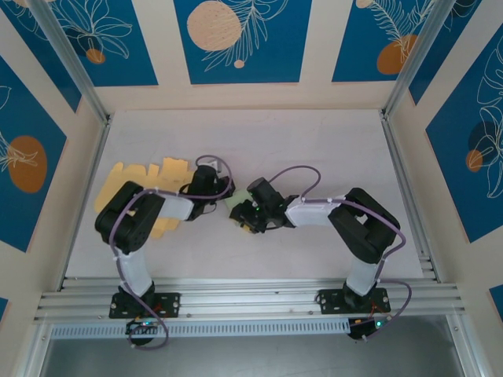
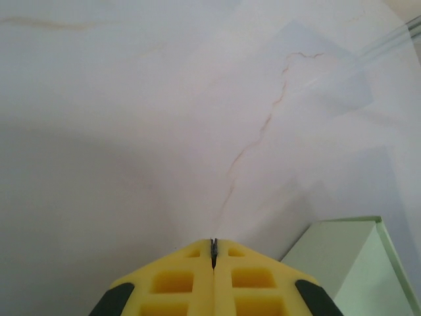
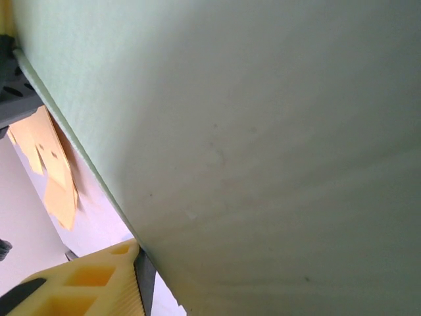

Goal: Fold the paper box

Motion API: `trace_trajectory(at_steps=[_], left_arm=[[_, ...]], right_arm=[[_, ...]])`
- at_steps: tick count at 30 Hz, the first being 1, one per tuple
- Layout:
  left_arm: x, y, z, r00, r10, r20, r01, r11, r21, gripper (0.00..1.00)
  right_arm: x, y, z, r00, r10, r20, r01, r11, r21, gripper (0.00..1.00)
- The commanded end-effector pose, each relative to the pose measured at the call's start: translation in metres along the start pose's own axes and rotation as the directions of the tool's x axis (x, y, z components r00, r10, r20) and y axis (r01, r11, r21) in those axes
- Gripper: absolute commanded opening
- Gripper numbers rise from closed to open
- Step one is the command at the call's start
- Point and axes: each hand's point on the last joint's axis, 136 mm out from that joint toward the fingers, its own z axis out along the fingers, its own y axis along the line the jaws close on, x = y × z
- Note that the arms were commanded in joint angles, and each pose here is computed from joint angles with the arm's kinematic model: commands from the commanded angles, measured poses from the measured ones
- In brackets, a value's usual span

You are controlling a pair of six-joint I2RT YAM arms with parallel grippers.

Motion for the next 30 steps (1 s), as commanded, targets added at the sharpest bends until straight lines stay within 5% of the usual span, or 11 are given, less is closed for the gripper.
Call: trace_trajectory(at_steps=[1,13,19,23,27,30], left_arm=[[0.060,-0.038,0.029,0.967,0.076,-0.245,-0.044,0.990,0.134,0.00],[0.020,-0.088,0.126,0.959,0.098,-0.267,-0.025,0.964,0.265,0.10],[-0.015,-0.115,0.141,0.968,0.118,-0.221,-0.047,0.952,0.301,0.38],[-0.066,-0.128,0.119,0.979,0.150,-0.141,-0.105,0.953,0.284,0.67],[-0.128,-0.126,0.062,0.976,0.211,-0.045,-0.198,0.960,0.200,0.97],[-0.166,-0.104,0.001,0.970,0.238,0.042,-0.241,0.966,0.089,1.00]], right_arm=[[-0.049,-0.008,0.003,0.987,0.021,0.157,-0.020,1.000,-0.006,0.49],[-0.102,-0.045,-0.036,0.960,0.078,0.268,-0.089,0.996,0.029,0.55],[-0.116,-0.054,-0.057,0.950,0.100,0.295,-0.106,0.994,0.003,0.62],[-0.115,-0.051,-0.069,0.953,0.077,0.294,-0.083,0.996,0.010,0.69],[-0.103,-0.049,-0.076,0.963,0.065,0.261,-0.071,0.997,0.013,0.77],[-0.080,-0.045,-0.076,0.977,0.034,0.212,-0.037,0.999,0.008,0.78]])
